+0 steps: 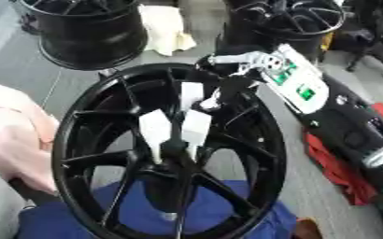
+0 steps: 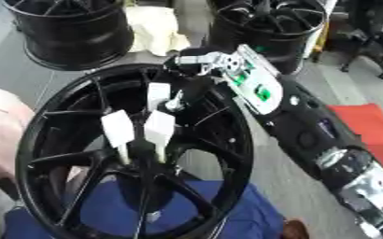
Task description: Pull the pin out of the wheel hub.
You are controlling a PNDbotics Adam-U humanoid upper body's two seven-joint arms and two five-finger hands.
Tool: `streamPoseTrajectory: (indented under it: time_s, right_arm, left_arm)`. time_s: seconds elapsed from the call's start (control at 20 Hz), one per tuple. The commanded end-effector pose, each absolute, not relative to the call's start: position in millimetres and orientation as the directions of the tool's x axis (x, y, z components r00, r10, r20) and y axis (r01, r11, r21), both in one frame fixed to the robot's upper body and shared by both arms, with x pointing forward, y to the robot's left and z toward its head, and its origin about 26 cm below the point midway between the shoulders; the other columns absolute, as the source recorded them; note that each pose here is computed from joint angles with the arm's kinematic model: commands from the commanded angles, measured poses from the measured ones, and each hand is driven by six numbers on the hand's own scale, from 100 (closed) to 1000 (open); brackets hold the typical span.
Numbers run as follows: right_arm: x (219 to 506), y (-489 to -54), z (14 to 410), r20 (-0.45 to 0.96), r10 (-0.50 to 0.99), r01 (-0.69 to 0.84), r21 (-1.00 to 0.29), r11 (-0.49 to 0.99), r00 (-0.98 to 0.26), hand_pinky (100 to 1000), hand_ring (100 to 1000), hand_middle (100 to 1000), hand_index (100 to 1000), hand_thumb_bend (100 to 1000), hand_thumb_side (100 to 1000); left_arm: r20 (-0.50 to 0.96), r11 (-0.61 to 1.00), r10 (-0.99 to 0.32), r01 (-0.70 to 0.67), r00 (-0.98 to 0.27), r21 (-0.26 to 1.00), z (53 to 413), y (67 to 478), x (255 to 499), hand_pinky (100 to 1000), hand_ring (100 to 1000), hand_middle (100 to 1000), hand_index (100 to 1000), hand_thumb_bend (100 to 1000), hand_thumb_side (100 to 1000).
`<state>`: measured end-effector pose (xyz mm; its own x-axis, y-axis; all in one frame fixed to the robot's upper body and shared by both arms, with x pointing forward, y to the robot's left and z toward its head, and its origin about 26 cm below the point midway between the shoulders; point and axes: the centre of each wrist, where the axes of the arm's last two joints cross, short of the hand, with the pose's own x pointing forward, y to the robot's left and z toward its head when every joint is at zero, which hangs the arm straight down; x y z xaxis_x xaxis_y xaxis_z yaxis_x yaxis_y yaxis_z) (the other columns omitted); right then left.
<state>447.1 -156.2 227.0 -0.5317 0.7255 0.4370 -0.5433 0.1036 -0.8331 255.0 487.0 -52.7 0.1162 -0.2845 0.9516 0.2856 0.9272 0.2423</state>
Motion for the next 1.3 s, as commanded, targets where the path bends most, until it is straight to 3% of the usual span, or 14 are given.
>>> streamPoseTrajectory:
  time_s: [0.05,0.55,0.9,1.3]
  right_arm:
    - [445.5,-157.6,243.9,0.410,0.729,-0.497,-0.861,0.111,-0.548,522,558,574,684,325,333]
    - [441.5,-151.0,247.8,0.419,0.694,-0.423,-0.888,0.179,-0.586,413,464,430,480,185,330]
    - [438.5,-148.9,254.2,0.423,0.674,-0.388,-0.897,0.214,-0.606,406,459,422,468,173,337]
    - [415.1,-176.7,333.1,0.373,0.617,-0.199,-0.921,0.334,-0.692,395,448,414,453,154,322]
  left_arm:
    - [0.929,0.842,-0.369,0.413,-0.028,0.346,-40.1,492.8,260.4,772,721,677,830,344,740]
    - [0.929,0.842,-0.370,0.413,-0.029,0.348,-40.0,492.9,260.5,772,722,677,831,346,740]
    - [0.929,0.841,-0.370,0.414,-0.029,0.348,-40.3,493.0,260.2,772,722,678,831,347,741]
    - [0.925,0.842,-0.380,0.413,-0.005,0.348,-42.3,498.3,252.3,773,723,680,832,350,742]
